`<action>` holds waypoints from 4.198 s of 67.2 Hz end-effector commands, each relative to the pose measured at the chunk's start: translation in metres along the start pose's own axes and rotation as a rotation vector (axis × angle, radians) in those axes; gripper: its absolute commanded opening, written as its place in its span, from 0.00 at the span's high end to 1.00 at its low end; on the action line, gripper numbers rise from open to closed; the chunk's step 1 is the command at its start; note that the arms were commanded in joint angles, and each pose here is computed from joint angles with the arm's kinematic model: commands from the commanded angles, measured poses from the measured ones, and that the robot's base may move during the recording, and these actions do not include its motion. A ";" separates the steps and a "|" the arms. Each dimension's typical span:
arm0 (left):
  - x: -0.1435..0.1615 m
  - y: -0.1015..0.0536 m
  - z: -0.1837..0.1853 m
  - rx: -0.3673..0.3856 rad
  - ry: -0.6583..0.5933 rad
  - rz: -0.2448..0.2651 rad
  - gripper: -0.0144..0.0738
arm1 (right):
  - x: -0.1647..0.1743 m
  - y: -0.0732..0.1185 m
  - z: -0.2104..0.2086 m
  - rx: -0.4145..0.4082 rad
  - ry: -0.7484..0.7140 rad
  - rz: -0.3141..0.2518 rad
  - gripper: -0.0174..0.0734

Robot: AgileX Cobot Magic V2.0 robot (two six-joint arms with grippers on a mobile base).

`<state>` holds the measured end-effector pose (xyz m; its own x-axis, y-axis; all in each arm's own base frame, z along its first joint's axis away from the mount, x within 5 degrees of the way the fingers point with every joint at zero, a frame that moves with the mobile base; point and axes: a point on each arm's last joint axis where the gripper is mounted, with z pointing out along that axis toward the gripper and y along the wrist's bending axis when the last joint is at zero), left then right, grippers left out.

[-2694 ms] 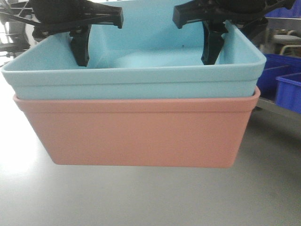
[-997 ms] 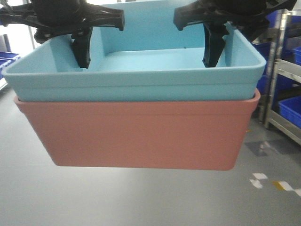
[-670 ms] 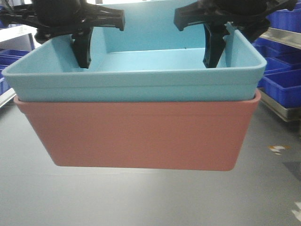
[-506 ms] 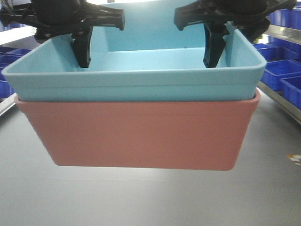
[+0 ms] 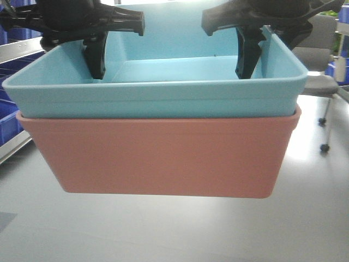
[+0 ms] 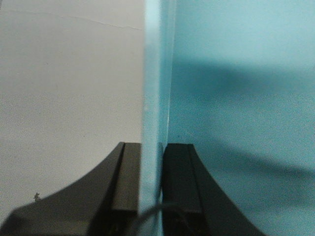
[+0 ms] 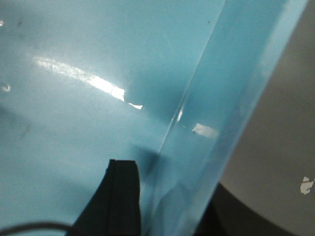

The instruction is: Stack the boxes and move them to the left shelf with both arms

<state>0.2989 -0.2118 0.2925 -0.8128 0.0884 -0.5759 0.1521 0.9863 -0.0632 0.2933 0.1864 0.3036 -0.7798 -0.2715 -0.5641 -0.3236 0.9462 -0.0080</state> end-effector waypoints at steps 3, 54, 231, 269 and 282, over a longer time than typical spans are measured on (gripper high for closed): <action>-0.025 -0.033 -0.041 0.290 -0.248 -0.057 0.84 | -0.028 0.026 -0.036 -0.222 -0.287 0.069 0.75; -0.025 -0.033 -0.041 0.290 -0.248 -0.057 0.84 | -0.028 0.026 -0.036 -0.222 -0.287 0.069 0.75; -0.025 -0.033 -0.040 0.289 -0.247 -0.057 0.84 | -0.028 0.026 -0.036 -0.222 -0.287 0.069 0.75; -0.025 -0.033 -0.040 0.289 -0.247 -0.057 0.84 | -0.028 0.026 -0.036 -0.222 -0.287 0.069 0.75; -0.025 -0.033 -0.040 0.289 -0.247 -0.057 0.84 | -0.028 0.026 -0.036 -0.222 -0.287 0.069 0.75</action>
<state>0.2992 -0.2122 0.2928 -0.8100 0.0878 -0.5798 0.1544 0.9858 -0.0665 0.2931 0.1861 0.3035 -0.7821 -0.2708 -0.5613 -0.3215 0.9469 -0.0088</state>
